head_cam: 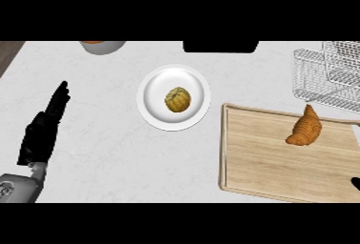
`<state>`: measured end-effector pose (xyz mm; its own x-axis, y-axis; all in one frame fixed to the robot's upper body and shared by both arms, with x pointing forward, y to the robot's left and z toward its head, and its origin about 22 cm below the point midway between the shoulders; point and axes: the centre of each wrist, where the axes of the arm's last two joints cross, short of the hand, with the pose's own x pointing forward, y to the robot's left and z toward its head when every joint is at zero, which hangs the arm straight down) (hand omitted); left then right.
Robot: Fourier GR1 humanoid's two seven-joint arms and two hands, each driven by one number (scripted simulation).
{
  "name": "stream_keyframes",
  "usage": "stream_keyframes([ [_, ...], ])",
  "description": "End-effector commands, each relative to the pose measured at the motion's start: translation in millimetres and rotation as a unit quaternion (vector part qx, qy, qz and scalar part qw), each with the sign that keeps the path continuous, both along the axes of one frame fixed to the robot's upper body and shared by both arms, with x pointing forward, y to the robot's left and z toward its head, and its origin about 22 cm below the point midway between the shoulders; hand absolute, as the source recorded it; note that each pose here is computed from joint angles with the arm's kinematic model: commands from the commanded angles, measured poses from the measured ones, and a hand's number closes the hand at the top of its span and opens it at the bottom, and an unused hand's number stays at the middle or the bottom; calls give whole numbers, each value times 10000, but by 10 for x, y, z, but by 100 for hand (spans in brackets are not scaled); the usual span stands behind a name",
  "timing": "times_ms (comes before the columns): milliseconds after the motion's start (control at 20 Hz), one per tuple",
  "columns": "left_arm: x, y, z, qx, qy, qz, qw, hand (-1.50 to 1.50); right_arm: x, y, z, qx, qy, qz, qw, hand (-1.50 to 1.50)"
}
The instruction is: Pick the croissant from the tray and place it in the tiered basket
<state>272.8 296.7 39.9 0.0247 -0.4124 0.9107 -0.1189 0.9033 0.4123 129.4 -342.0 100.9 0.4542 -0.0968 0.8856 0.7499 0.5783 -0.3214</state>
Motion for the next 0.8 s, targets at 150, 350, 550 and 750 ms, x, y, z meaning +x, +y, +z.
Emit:
stream_keyframes([
  [150,51,-209,-133,-20,32,-107,9999,0,486,1,404,743,579,94,9955,-150],
  [350,-4,-112,-140,-33,55,-11,10000,0,595,3,421,904,850,251,9920,-150],
  [550,29,79,-54,-54,25,115,9999,0,703,61,194,935,1234,392,9872,-150],
  [750,-34,-31,-76,-21,-4,38,10000,0,965,13,88,984,1291,377,9860,-150],
])
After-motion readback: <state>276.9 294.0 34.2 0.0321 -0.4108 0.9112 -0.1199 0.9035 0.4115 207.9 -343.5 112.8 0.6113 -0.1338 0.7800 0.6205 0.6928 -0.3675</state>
